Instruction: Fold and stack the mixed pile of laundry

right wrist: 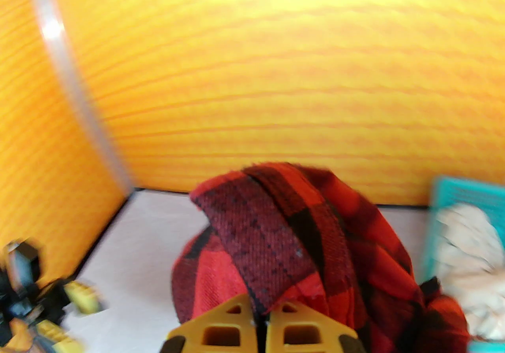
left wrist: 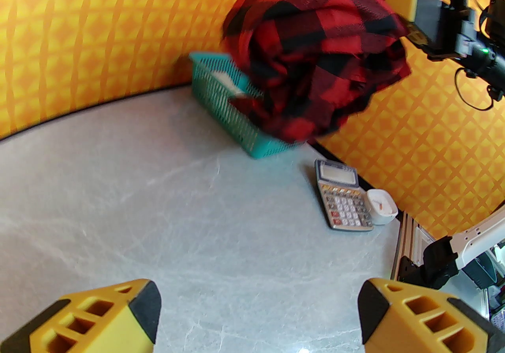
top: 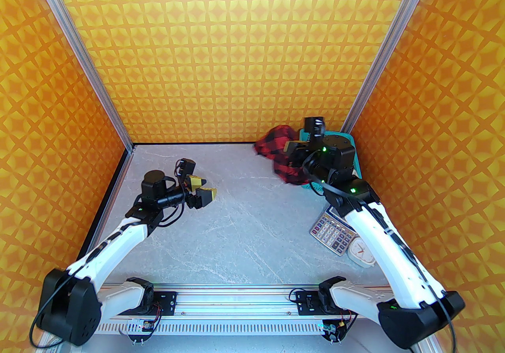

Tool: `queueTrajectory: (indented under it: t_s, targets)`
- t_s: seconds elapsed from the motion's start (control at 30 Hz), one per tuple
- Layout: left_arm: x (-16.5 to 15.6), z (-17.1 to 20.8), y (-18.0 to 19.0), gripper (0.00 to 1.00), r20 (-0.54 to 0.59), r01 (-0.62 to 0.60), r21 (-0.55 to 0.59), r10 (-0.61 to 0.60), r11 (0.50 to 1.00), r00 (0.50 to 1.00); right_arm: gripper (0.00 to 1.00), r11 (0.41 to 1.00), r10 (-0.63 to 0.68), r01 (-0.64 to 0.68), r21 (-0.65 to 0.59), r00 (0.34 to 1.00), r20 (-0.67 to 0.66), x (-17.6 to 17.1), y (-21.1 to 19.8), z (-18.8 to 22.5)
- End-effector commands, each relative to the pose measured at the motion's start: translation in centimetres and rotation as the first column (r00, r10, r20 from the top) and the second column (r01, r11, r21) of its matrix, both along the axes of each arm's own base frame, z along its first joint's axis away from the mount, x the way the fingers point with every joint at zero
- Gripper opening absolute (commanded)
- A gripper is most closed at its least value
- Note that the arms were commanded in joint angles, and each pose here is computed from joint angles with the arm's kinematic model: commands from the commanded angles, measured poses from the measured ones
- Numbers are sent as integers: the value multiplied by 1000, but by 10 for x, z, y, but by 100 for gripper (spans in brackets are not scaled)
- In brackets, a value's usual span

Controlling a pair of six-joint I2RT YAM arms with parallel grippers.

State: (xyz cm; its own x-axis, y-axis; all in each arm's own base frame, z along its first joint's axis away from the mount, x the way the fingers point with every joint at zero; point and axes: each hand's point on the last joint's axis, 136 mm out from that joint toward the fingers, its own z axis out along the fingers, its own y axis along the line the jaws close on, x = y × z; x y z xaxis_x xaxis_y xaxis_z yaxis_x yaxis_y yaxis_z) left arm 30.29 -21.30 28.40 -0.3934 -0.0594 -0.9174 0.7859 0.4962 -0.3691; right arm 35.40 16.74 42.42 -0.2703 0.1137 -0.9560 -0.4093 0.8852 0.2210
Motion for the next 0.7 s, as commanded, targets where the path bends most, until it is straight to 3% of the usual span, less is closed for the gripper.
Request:
queueTrajectory:
  t_s: [0.0,0.23,0.33,0.43,0.53,0.67]
  targets:
    - [-15,31,4,87,52,2,1,-2,1000,999,0,995,81,-85,-52,994,-76,-3,30,-12]
    - [-25,15,15,88,-18,-45,80,47,996,999,0,963,159,-227,-143,912,-377,17,101,-126]
    - [-22,-4,19,90,-80,-73,121,83,990,993,47,945,201,-296,-142,865,-460,15,132,-157]
    - [-15,-21,21,90,-151,-86,152,109,985,983,75,951,202,-289,-112,851,-485,11,132,-164]
    - [-8,-34,20,89,-198,-86,175,121,981,973,83,966,153,-238,-99,839,-522,4,102,-170]
    - [12,-64,11,85,-283,-69,220,132,973,950,80,996,-8,-49,-72,767,-642,-5,32,-213]
